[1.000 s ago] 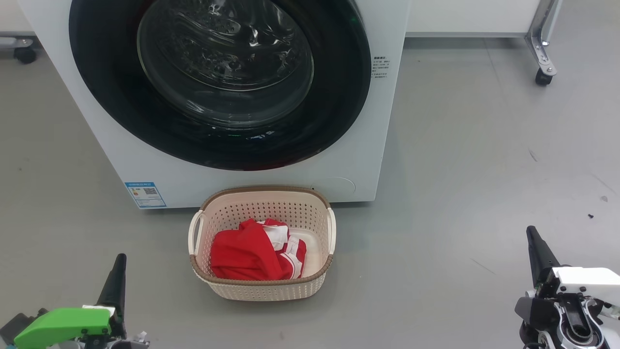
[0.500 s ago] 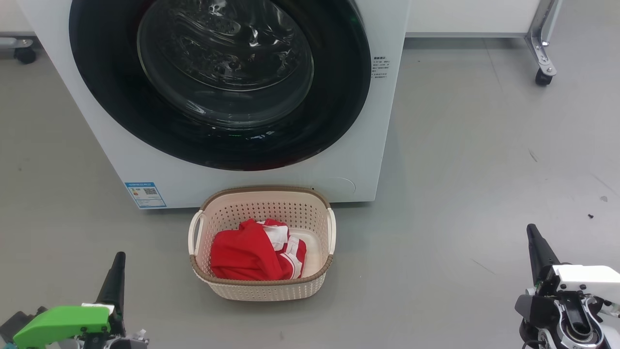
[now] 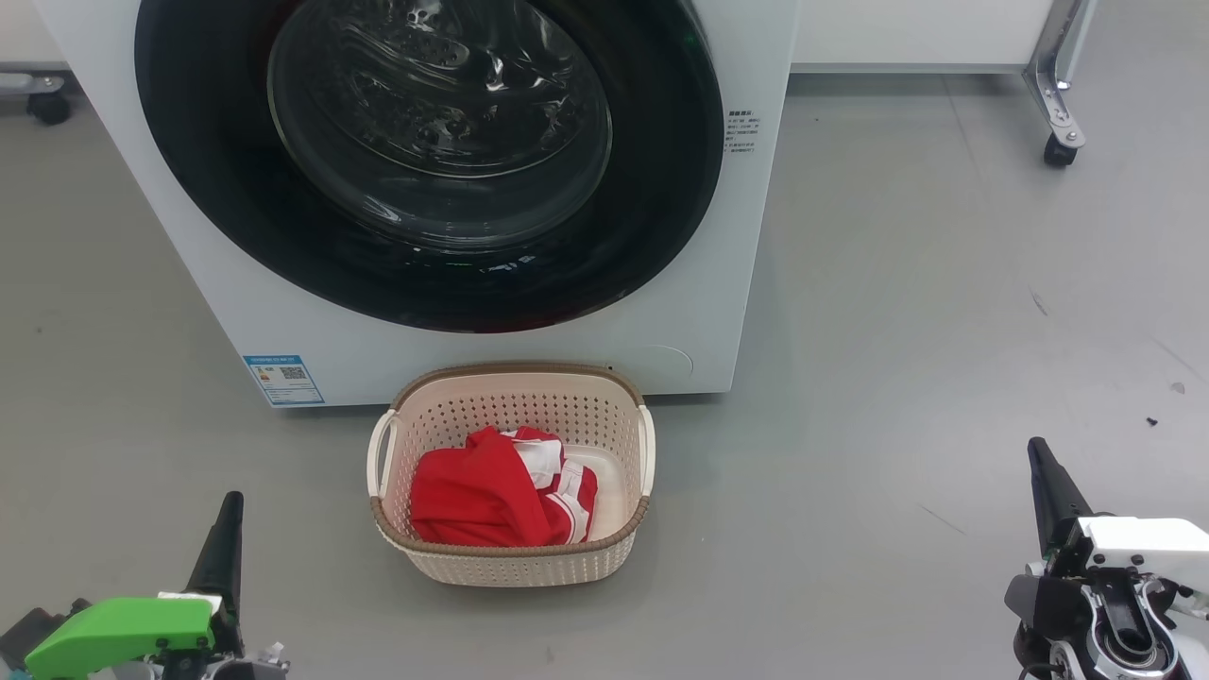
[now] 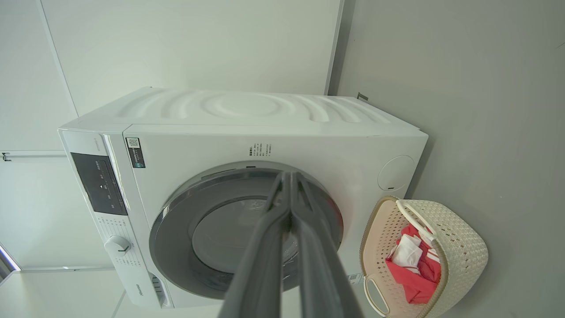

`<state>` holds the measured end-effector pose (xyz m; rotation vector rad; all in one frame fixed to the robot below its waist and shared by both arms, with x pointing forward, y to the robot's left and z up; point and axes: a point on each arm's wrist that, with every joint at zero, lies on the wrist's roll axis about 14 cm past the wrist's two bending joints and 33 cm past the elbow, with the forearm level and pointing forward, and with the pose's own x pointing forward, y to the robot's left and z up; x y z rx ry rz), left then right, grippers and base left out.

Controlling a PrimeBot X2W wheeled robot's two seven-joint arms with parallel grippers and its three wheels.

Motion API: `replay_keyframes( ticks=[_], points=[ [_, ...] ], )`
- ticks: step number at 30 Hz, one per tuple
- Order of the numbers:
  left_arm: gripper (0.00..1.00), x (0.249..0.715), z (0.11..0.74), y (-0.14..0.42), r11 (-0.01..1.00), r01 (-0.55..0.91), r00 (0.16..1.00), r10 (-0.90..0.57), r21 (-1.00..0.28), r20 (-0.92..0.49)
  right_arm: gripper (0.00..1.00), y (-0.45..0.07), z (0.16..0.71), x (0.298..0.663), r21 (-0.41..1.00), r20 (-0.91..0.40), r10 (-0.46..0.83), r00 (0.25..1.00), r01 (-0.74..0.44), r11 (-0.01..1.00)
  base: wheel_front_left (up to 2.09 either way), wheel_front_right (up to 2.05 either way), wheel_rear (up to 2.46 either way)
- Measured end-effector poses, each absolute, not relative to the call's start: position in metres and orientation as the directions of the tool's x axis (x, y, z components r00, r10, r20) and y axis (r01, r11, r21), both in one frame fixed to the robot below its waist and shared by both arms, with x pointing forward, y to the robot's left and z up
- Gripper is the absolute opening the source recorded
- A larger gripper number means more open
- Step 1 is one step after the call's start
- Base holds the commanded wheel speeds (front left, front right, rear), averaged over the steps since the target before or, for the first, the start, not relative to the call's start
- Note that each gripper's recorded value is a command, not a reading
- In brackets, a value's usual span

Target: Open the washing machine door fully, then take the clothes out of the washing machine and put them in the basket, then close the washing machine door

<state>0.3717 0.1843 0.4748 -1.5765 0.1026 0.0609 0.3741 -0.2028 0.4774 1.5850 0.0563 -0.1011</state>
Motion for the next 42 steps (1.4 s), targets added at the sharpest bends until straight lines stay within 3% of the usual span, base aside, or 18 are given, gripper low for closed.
replay_keyframes(
  ticks=[42],
  points=[
    [0.0,0.3712,0.4715,0.1864,-0.007,-0.114,0.993,-0.023,-0.993,-0.114,0.0,-0.2048,0.476,0.3737,0.995,-0.103,-0.034,0.994,0.102,-0.019,0.0,0.0,0.0]
  ],
)
